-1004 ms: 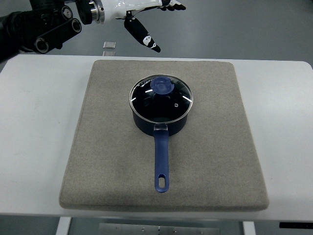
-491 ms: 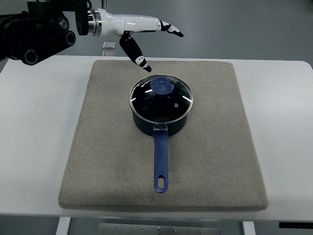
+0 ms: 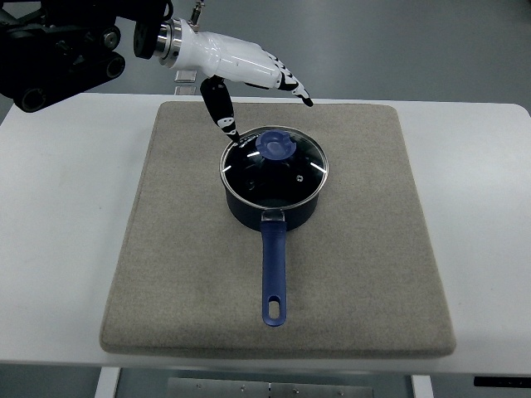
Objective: Open pot lid and place left with left hand
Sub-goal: 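Lower the left hand onto the blue lid knob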
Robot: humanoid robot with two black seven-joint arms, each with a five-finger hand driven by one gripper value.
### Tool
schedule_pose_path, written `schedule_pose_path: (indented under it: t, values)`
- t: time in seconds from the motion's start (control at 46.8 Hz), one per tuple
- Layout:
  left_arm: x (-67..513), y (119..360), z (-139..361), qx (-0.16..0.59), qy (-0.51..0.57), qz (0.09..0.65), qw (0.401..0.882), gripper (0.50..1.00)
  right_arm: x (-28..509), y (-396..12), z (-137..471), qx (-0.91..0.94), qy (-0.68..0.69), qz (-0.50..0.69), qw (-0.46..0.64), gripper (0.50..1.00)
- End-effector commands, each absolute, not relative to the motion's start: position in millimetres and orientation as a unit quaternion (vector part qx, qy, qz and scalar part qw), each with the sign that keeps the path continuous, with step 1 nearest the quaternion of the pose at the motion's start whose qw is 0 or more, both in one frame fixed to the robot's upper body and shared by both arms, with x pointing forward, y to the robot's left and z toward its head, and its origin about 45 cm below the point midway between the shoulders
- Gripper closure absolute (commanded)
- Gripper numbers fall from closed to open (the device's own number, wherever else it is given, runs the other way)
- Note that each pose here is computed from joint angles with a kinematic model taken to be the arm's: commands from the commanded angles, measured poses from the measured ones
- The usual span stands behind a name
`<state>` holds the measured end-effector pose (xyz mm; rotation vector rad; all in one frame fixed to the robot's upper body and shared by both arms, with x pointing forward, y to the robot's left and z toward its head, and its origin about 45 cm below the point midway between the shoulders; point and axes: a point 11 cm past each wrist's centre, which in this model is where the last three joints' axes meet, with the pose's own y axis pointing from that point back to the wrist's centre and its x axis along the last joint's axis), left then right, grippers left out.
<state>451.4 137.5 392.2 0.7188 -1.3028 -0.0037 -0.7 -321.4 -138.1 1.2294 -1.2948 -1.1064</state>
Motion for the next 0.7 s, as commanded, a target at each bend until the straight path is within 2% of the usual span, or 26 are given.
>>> schedule_pose_path:
  t: [0.0,0.171,0.278,0.427,0.684]
  values:
    - [449.8,136.6,391.0,0.337,-0.588,-0.015,0.735,0.523,-1.0,-321.4,-138.1,0.508,-0.534,-0.457,0.498,0.583]
    - [449.2,130.8,385.7,0.352,-0.604,-0.04,0.714,0.525,-1.0,-321.4,-138.1,0.507,-0.535,-0.457,0.497,0.583]
    - [449.5,115.9,377.8,0.348,-0.604,-0.05,0.715,0.525,-1.0,-321.4,-138.1,0.507,-0.535,-0.457,0.497,0.583]
    - [455.8,111.7,377.2,0.351,-0.604,-0.043,0.714,0.521,-1.0,-321.4,-138.1,0.507,-0.535,-0.457,0.497,0.583]
    - [446.4,105.8,365.8,0.355,-0.589,-0.07,0.723,0.519,-0.1,-321.4,-138.0,0.508,-0.535,-0.457,0.497,0.583]
